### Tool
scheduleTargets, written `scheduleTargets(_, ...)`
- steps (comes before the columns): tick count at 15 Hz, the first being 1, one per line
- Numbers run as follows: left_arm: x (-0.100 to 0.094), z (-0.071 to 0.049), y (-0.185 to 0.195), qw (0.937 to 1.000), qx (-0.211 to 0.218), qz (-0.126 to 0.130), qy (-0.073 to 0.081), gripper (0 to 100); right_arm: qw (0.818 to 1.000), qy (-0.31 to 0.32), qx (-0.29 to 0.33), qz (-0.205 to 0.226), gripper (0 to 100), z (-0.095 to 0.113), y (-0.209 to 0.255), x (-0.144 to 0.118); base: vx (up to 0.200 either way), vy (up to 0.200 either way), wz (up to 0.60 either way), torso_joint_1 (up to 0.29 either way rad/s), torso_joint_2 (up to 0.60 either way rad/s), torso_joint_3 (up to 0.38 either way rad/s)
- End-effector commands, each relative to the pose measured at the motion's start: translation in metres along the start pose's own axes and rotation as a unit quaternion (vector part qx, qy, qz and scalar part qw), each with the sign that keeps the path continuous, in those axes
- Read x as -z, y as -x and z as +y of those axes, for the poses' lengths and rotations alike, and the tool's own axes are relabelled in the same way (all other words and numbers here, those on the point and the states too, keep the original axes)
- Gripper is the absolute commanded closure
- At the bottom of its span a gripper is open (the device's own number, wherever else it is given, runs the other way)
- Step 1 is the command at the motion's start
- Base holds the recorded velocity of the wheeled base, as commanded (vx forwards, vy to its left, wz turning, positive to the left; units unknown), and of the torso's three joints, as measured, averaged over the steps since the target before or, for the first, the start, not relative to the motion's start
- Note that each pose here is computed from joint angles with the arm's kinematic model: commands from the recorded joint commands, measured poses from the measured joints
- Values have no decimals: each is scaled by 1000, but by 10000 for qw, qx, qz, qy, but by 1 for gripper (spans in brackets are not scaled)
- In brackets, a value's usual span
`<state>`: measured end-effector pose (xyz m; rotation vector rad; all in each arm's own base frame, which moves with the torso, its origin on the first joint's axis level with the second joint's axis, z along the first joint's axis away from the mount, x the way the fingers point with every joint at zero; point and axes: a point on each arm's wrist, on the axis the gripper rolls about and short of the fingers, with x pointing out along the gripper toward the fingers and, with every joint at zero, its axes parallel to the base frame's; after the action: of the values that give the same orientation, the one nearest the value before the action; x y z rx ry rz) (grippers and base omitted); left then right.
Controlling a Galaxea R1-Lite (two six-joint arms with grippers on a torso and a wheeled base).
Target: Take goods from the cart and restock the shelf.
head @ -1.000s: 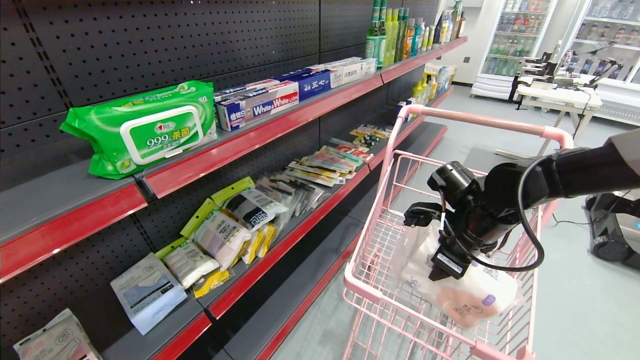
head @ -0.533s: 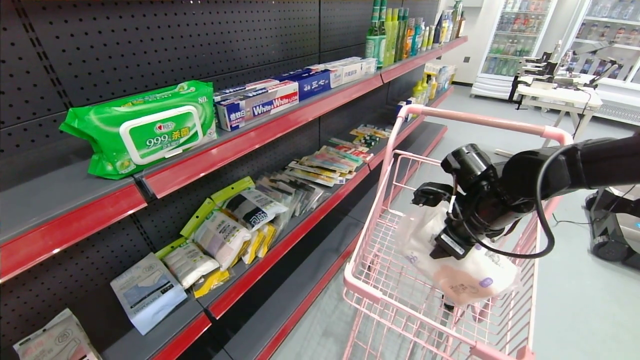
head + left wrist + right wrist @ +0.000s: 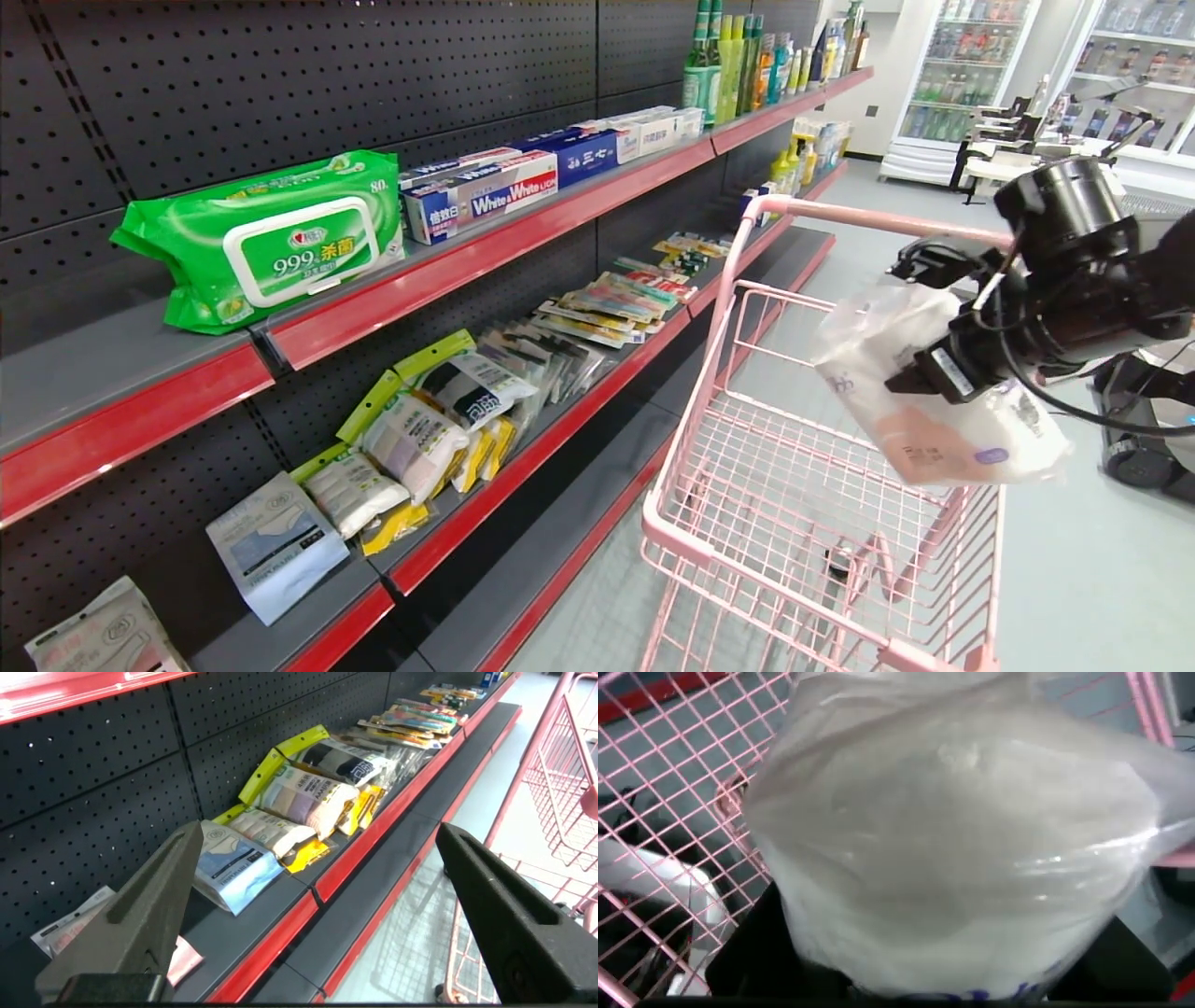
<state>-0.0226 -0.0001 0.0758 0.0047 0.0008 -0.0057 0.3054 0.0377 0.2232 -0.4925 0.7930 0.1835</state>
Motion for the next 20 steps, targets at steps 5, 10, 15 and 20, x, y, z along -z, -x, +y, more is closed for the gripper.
scheduleTargets(5,0,0,0,10000,-6,-4,0,0,9818,-695,1262,-1241,100,-28,143,52,0,0,0,0,0,0)
scheduleTargets(10,0,0,0,10000,-6,-4,0,0,9587,-1323,1953,-1590,100,7,200,132,0,0,0,0,0,0)
scheduleTargets(15,0,0,0,10000,2,-4,0,0,9274,-1950,2271,-2243,100,44,201,185,0,0,0,0,0,0)
scheduleTargets(20,0,0,0,10000,-6,-4,0,0,9246,-2007,2359,-2219,100,53,198,198,0,0,0,0,0,0)
